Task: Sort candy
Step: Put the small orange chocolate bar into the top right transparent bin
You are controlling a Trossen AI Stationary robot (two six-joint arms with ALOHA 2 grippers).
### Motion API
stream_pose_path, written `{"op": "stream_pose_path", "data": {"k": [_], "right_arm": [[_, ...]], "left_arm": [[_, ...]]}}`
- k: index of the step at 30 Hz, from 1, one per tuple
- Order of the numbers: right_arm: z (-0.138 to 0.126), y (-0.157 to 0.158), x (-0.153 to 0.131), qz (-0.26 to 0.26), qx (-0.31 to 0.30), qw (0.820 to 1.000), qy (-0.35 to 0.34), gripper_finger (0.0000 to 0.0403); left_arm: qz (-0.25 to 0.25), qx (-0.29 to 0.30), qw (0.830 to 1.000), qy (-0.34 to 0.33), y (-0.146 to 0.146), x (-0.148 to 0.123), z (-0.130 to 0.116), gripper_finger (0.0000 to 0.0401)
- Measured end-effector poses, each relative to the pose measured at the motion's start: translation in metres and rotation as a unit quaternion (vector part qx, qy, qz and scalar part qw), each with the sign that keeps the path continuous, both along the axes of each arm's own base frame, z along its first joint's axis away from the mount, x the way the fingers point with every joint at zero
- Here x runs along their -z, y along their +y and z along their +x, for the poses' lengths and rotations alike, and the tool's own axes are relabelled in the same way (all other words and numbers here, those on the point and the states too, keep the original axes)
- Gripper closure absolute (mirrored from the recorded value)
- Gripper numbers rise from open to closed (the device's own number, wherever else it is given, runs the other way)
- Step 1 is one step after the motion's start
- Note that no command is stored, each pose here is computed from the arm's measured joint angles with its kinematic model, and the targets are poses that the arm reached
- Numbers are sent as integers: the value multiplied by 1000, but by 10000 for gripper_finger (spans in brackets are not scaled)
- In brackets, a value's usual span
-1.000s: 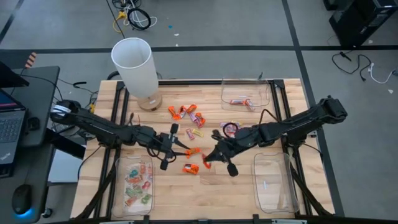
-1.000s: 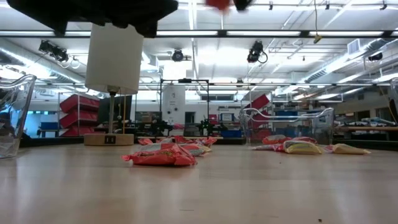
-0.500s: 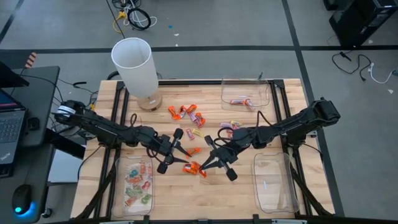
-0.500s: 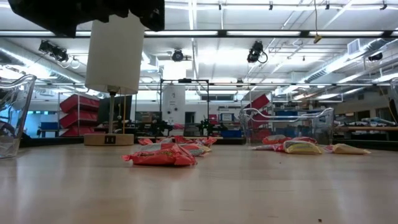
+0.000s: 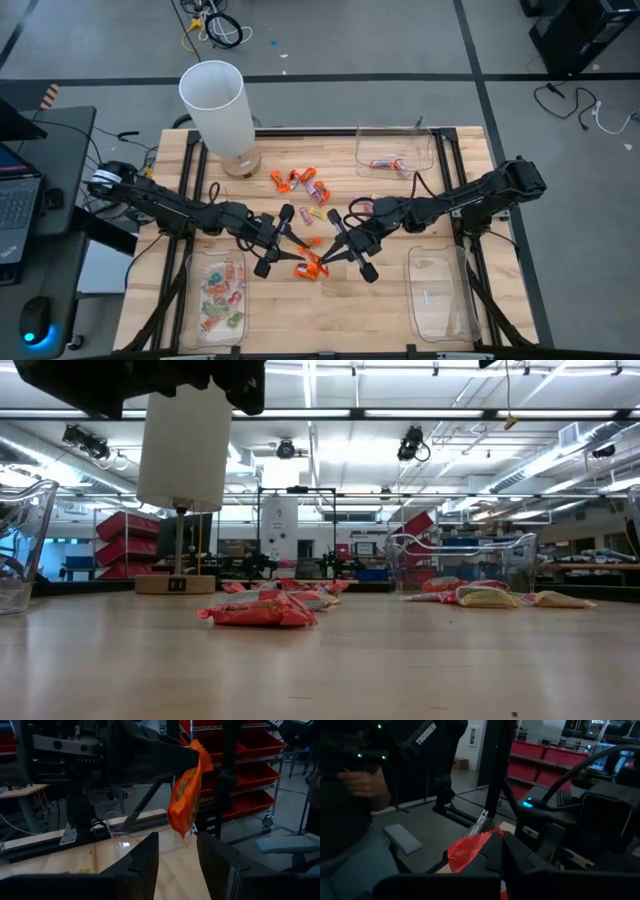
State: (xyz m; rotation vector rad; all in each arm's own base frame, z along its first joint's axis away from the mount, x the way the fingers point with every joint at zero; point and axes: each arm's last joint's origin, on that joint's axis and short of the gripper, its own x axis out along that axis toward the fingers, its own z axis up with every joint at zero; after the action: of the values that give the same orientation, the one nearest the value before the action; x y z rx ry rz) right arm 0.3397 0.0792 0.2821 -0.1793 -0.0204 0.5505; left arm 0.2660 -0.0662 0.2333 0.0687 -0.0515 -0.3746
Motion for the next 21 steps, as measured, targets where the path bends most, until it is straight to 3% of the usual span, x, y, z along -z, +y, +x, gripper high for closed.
{"op": "stream_pose_path", "data": {"k": [21], "right_arm": [[3,-14,0,-12,-1,1000,-9,403]], "left_arm": [[-2,-34,999,-26,3,-5,1,279]]}}
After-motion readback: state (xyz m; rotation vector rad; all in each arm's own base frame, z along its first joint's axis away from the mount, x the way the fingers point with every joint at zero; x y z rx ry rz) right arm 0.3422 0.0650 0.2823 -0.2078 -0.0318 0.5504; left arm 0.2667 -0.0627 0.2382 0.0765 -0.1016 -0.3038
